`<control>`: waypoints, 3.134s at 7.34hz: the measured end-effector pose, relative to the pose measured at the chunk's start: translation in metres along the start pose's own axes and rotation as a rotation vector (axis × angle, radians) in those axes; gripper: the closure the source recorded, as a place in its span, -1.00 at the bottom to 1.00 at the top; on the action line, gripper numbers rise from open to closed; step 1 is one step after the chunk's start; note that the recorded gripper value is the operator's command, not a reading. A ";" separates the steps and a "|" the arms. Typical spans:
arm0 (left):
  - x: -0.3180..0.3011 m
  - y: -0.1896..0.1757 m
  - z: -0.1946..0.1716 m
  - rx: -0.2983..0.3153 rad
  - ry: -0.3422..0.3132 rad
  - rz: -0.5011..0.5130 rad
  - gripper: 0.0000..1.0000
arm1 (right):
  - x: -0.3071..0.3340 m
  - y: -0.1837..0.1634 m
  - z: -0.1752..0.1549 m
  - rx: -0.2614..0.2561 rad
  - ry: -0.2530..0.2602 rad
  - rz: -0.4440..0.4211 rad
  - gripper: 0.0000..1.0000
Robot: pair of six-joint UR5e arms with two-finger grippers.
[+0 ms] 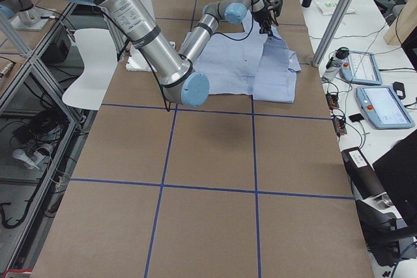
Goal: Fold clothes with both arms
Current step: 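Lift the cuff with the right gripper and fold the sleeve across the shirt chest, then release the sleeve and draw the right gripper back beside the shirt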
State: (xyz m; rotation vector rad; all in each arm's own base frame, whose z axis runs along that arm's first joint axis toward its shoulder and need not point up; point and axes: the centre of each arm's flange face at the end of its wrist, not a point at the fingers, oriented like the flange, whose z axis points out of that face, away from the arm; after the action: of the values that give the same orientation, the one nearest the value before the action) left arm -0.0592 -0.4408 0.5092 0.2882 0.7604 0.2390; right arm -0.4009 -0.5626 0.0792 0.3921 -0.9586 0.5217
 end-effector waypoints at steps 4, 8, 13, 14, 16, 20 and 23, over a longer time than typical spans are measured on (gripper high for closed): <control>-0.003 0.001 0.003 -0.006 0.001 -0.006 -1.00 | -0.152 0.115 0.066 0.090 0.067 0.037 -0.90; -0.003 0.001 0.003 -0.007 0.001 -0.007 -1.00 | -0.212 0.132 0.093 0.086 0.103 0.058 -0.98; 0.020 -0.017 0.003 0.100 0.070 0.131 -1.00 | -0.118 0.066 0.084 -0.145 0.159 -0.023 -1.00; 0.024 -0.023 0.019 0.103 0.079 0.175 -1.00 | -0.069 0.054 0.073 -0.165 0.163 -0.075 -1.00; 0.015 -0.030 0.051 0.139 0.093 0.150 -1.00 | 0.056 0.018 0.044 -0.221 0.144 -0.190 -1.00; 0.059 -0.043 0.131 0.175 0.040 -0.073 -1.00 | 0.287 -0.024 -0.010 -0.315 0.131 -0.391 -1.00; 0.026 -0.038 0.197 0.229 0.039 -0.119 -1.00 | 0.433 -0.036 -0.036 -0.325 0.072 -0.422 -1.00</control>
State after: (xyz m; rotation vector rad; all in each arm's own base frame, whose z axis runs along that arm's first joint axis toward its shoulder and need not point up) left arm 0.1020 -0.5011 0.6154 0.4544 0.8416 0.0447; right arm -0.1531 -0.4666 0.4247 0.2681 -0.8429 -0.0060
